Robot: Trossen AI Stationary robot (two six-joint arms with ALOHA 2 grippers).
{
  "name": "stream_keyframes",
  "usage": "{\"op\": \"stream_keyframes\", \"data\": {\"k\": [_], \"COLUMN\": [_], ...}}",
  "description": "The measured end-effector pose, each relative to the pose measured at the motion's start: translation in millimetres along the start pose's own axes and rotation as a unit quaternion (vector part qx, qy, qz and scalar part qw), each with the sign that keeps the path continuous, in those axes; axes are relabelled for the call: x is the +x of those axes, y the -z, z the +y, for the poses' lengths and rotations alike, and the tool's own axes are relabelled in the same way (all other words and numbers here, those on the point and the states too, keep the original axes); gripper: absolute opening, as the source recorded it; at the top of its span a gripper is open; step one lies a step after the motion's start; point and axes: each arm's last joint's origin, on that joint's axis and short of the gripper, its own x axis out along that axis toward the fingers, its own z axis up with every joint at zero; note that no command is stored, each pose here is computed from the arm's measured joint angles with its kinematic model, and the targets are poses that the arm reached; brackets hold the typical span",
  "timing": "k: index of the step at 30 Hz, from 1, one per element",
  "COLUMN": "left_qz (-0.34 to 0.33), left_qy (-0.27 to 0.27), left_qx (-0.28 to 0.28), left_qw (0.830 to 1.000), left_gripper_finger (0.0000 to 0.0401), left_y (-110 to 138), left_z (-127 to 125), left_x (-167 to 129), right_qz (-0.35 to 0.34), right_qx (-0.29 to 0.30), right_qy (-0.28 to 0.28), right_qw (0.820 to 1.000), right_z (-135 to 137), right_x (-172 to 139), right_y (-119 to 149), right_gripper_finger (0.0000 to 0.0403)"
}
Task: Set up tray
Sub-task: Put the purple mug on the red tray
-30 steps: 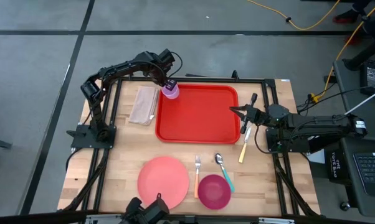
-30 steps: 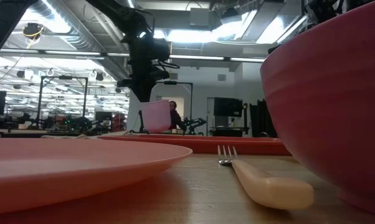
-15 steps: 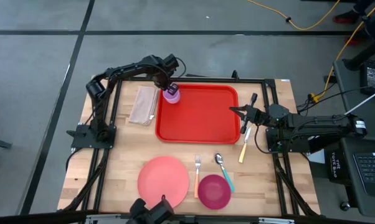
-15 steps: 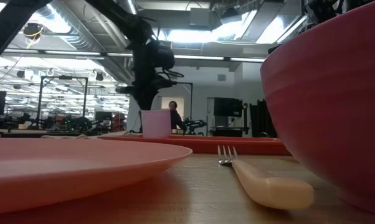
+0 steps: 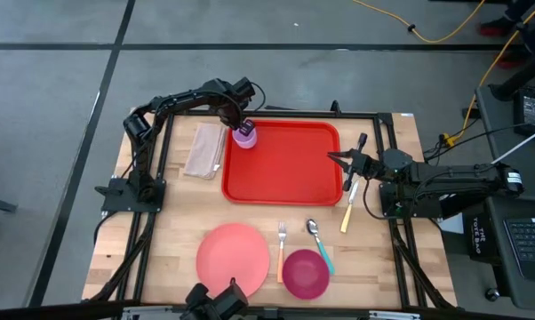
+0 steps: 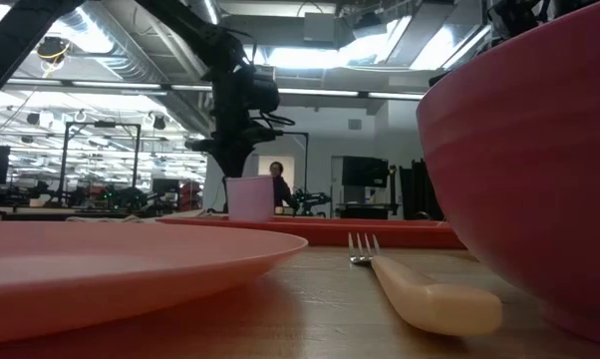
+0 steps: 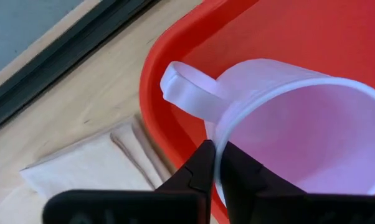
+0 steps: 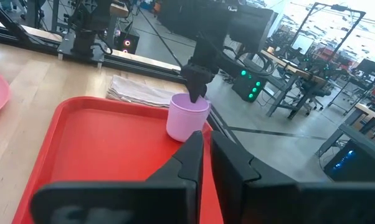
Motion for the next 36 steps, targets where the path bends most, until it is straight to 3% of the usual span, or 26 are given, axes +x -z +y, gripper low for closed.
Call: {"op": "stream_keyframes", "data": {"k": [12,21,27,31,36], "left_qz": [-0.01,-0.062,-0.093,-0.082,-0.024], "left_qy": [-0.001,-0.001,0.004,0.001,-0.06], "left_qx": [0.01,0.023,0.086,0.164,0.241], "left_qw": [1.0,0.998,0.992,0.983,0.968], "left_gripper_finger": [0.0092,0.0127,0.0129,0.0125,0.0121], "left_y": [-2,-18,-25,-19,1], "left_z": [0,-4,-13,-25,-42], "left_x": [-2,-27,-49,-56,-61], "right_qz": [0.0,0.0,0.001,0.001,0.001], "right_qx": [0.0,0.003,0.004,0.004,0.004], "right_qy": [0.0,0.0,-0.001,-0.001,-0.001], "right_qw": [1.0,1.0,1.0,1.0,1.0], "right_z": [0,0,0,0,0], "right_x": [0,0,0,0,0], "right_y": [0,0,0,0,0], "right_gripper_finger": [0.0036,0.0036,0.0036,0.0036,0.0036]}}
